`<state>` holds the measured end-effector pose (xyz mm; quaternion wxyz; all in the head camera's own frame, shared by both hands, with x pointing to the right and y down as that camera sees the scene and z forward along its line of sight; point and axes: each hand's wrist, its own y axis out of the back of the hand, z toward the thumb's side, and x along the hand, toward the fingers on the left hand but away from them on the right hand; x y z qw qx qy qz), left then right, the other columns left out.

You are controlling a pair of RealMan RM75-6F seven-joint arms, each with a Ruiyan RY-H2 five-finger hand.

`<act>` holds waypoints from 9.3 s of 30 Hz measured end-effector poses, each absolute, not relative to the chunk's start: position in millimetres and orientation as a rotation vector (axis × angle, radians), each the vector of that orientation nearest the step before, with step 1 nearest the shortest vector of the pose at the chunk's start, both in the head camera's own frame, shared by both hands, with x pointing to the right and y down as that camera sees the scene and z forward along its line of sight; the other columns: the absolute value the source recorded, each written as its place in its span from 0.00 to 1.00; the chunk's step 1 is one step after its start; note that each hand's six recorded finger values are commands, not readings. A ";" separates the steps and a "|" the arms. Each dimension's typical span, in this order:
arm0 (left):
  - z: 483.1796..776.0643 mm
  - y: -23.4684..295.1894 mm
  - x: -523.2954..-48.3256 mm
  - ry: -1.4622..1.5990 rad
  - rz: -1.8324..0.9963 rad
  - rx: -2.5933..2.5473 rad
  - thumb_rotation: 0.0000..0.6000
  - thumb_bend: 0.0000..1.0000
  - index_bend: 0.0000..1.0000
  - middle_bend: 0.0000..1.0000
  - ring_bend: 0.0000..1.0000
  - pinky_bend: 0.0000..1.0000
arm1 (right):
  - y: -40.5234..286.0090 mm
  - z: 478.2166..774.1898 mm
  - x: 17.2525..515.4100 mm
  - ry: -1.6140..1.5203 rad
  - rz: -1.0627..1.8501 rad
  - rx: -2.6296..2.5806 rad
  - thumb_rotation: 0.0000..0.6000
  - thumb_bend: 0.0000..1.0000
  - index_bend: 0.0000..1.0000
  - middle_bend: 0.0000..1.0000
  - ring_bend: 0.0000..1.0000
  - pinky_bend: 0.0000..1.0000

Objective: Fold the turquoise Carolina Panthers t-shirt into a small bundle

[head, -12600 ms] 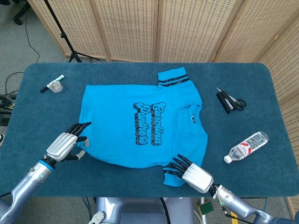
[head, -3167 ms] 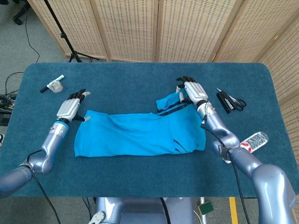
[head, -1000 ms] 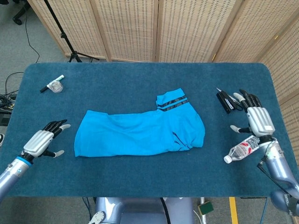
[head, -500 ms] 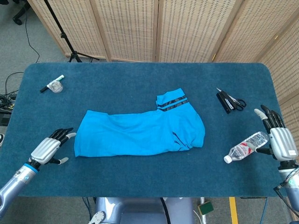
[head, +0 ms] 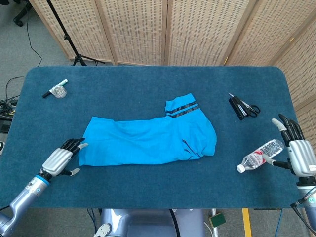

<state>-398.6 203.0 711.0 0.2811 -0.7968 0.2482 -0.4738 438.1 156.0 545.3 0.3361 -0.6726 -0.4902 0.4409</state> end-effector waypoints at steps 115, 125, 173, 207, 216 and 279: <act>715.3 180.9 -419.4 0.627 -1.310 -1.959 1.00 0.47 0.85 0.00 0.00 0.00 | 151.8 545.5 439.1 -1.289 1.143 -1.743 1.00 0.00 0.00 0.00 0.00 0.00; 694.6 180.7 -458.2 0.656 -1.370 -1.874 1.00 0.47 0.85 0.00 0.00 0.00 | 151.8 546.0 438.5 -1.287 1.143 -1.731 1.00 0.00 0.00 0.00 0.00 0.00; 617.7 137.7 -647.7 1.272 -1.639 -1.497 1.00 0.47 0.85 0.00 0.00 0.00 | 154.4 552.5 432.2 -1.253 1.162 -1.733 1.00 0.00 0.00 0.00 0.00 0.00; 617.6 106.8 -343.0 0.602 -0.897 -1.767 1.00 0.46 0.86 0.00 0.00 0.00 | 151.1 544.1 440.7 -1.301 1.142 -1.742 1.00 0.00 0.00 0.00 0.00 0.00; 634.4 137.1 -276.9 0.417 -0.782 -1.797 1.00 0.46 0.86 0.00 0.00 0.00 | 150.8 543.0 441.5 -1.308 1.138 -1.745 1.00 0.00 0.00 0.00 0.00 0.00; 701.3 90.3 -232.7 0.610 -1.210 -2.022 1.00 0.20 0.36 0.00 0.00 0.00 | 142.4 551.3 453.3 -1.337 1.190 -1.753 1.00 0.00 0.00 0.00 0.00 0.00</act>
